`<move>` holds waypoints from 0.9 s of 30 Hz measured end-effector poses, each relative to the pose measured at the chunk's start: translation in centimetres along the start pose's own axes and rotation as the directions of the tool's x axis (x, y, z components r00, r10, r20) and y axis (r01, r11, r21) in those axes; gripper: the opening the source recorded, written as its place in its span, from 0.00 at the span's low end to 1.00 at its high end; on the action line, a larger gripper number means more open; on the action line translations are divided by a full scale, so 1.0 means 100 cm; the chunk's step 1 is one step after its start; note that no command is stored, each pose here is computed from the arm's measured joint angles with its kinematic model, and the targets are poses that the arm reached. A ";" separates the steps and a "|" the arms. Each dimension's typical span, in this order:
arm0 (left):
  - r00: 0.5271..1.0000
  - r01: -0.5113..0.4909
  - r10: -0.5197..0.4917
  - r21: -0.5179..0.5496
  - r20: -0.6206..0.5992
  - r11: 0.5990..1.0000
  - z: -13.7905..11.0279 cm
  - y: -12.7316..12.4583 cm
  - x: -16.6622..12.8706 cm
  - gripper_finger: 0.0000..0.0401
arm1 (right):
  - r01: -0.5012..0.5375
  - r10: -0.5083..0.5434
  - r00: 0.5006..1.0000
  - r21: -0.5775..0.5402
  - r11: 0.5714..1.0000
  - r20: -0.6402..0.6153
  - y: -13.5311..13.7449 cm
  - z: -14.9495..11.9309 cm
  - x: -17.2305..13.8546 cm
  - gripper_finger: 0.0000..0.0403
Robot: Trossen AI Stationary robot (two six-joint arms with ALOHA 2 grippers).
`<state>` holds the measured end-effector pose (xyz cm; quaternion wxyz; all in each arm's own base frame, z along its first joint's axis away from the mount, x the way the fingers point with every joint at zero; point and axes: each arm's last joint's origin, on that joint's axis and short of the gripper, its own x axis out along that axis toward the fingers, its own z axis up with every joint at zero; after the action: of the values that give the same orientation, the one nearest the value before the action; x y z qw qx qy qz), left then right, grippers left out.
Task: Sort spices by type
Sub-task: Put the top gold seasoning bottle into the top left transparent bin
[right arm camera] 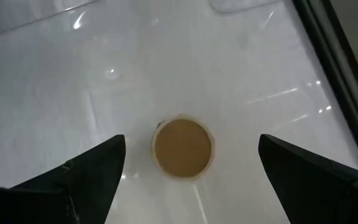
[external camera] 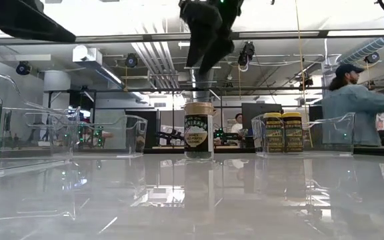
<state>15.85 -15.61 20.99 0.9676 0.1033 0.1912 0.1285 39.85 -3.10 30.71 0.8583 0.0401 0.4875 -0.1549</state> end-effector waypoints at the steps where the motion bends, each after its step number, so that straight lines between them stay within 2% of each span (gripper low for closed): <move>1: 1.000 0.000 0.000 0.003 -0.001 1.000 0.000 0.000 0.000 0.72 | -0.005 0.005 1.000 0.006 1.000 -0.010 0.000 0.001 -0.004 0.89; 5: 1.000 -0.005 0.005 0.005 -0.008 1.000 -0.006 -0.003 0.003 0.72 | -0.048 0.049 0.998 0.022 0.999 -0.047 0.000 0.000 -0.010 0.89; 8: 0.999 -0.037 0.037 -0.004 -0.013 0.999 -0.015 -0.007 0.007 0.72 | -0.054 0.058 0.997 0.073 0.996 -0.049 0.005 -0.001 -0.010 0.89; 14: 0.995 -0.092 0.094 0.050 -0.027 0.994 -0.032 -0.020 0.018 0.72 | -0.022 0.030 0.994 0.074 0.997 -0.107 0.013 -0.004 0.015 0.89; 23: 0.995 -0.093 0.095 0.118 -0.017 0.989 -0.019 -0.034 0.022 0.72 | 0.028 -0.029 0.991 -0.013 1.000 -0.132 0.011 -0.006 0.025 0.89; 27: 0.996 -0.092 0.094 0.110 -0.012 0.990 -0.015 -0.034 0.021 0.72 | 0.024 -0.030 0.992 -0.044 0.999 -0.127 0.011 -0.006 0.025 0.89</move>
<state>17.88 -18.01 18.05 0.9518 0.1639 0.2013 0.1635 40.91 -2.50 28.21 0.8240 0.0250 0.5450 -0.1533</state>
